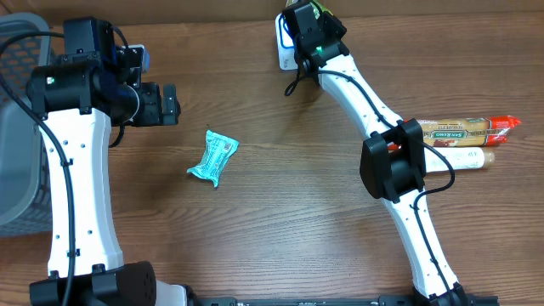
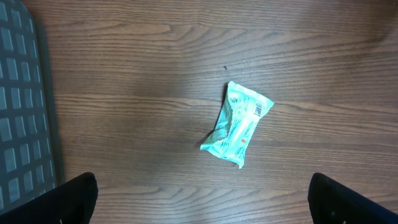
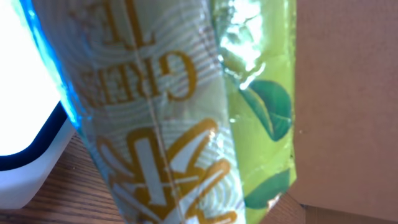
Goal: Scan the item barcode
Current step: 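Hold the green packet's barcode in front of the white scanner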
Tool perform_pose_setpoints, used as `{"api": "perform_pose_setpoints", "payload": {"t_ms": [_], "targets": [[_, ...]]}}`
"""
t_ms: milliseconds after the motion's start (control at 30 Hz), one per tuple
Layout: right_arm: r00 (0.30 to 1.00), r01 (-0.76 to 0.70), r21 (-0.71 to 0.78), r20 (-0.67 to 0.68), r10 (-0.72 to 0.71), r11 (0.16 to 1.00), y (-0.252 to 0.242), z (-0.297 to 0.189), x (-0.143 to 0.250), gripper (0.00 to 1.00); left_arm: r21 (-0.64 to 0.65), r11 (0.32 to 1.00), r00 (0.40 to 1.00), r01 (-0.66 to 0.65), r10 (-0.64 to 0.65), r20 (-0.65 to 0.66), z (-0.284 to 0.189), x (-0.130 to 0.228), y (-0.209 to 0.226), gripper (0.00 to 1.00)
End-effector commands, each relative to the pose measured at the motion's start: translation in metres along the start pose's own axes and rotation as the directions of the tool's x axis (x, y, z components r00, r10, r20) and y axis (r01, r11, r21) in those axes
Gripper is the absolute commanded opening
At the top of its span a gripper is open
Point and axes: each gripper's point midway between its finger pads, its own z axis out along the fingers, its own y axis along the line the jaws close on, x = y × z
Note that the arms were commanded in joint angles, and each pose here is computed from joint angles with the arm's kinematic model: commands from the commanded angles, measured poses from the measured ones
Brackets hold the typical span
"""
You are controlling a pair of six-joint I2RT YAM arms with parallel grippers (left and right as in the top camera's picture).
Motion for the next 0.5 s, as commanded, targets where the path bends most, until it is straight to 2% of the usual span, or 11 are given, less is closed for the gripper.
{"api": "perform_pose_setpoints", "payload": {"t_ms": [0, 467], "targets": [[0.996, -0.090, 0.037, 0.028, 0.089, 0.995, -0.0166, -0.0095, -0.0101, 0.04, 0.009, 1.000, 1.000, -0.019, 0.019, -0.003, 0.0010, 0.0004, -0.0004, 1.00], [0.991, -0.126, -0.018, 0.043, 0.127, 0.992, -0.0071, -0.0095, -0.0127, 0.04, 0.009, 1.000, 1.000, -0.019, 0.019, -0.002, 0.0010, 0.0003, -0.0005, 1.00]]}}
